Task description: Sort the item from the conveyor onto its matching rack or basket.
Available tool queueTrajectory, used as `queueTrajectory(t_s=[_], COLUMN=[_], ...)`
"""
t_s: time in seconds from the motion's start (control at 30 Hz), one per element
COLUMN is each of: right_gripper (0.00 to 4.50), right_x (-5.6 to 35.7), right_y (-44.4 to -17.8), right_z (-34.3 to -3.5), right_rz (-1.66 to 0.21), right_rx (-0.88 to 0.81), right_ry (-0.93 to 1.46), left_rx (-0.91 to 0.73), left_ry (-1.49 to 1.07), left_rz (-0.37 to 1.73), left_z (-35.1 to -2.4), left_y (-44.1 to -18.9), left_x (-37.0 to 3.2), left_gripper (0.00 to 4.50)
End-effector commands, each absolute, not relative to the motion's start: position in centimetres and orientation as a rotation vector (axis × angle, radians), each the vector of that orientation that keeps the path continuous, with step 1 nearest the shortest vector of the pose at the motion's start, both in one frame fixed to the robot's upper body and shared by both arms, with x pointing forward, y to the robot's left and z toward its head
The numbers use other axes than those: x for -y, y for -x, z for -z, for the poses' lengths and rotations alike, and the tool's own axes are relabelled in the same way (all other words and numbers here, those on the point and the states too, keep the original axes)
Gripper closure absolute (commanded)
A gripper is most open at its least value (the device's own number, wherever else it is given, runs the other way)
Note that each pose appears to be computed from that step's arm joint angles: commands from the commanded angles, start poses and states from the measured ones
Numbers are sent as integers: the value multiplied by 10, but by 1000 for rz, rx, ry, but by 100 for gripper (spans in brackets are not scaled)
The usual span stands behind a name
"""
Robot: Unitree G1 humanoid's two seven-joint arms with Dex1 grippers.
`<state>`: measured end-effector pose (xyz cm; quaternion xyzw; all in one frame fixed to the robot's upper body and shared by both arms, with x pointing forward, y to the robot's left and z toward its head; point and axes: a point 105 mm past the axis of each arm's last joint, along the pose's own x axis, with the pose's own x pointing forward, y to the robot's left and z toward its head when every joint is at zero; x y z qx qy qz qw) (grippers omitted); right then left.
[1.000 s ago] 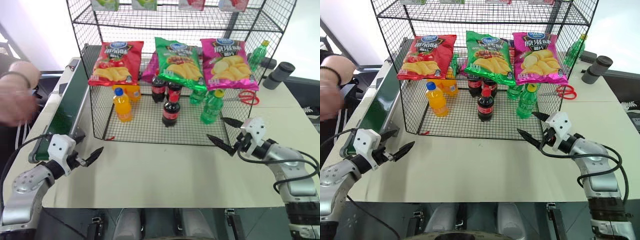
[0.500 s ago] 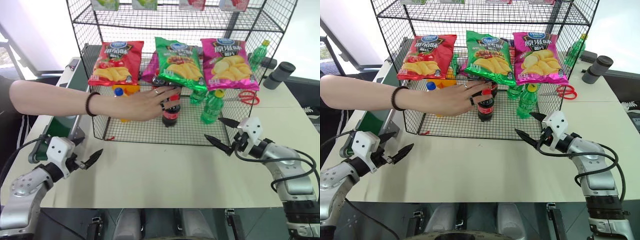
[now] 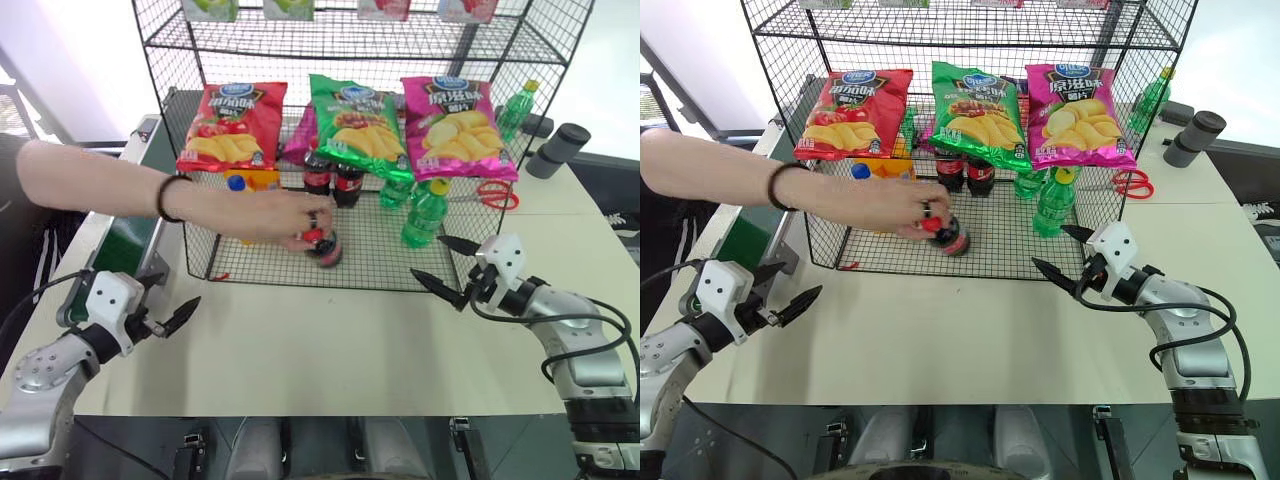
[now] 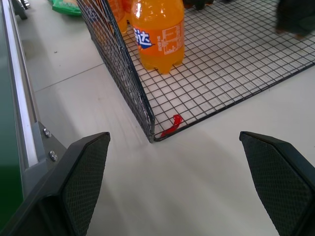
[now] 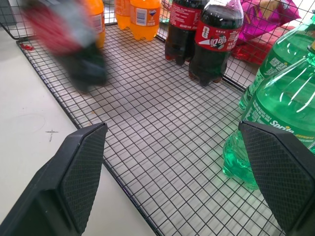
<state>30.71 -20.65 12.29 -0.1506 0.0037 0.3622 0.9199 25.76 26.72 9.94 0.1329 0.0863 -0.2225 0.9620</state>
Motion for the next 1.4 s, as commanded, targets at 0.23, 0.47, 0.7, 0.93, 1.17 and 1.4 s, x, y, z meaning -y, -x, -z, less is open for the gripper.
queueTrajectory(t_s=[0.23, 0.47, 0.7, 0.93, 1.17, 1.4], right_gripper=[5, 5, 5, 5, 5, 5], right_x=[206, 207, 206, 209, 214, 209], right_y=[-312, -317, -321, -327, -332, -330], right_z=[-138, -138, -142, -143, -149, -142], right_rz=[-730, -704, -685, -641, -572, -614], right_rx=[58, 39, 83, 105, 135, 91], right_ry=[334, 299, 302, 307, 351, 314], left_rx=[-124, -130, -116, -114, -101, -74], left_ry=[-274, -242, -234, -223, -211, -197], left_rz=[424, 385, 361, 336, 324, 307], left_z=[-117, -118, -122, -121, -122, -120], left_y=[-260, -262, -262, -260, -266, -274], left_x=[-269, -277, -279, -281, -283, -282], left_gripper=[0, 0, 0, 0, 0, 0])
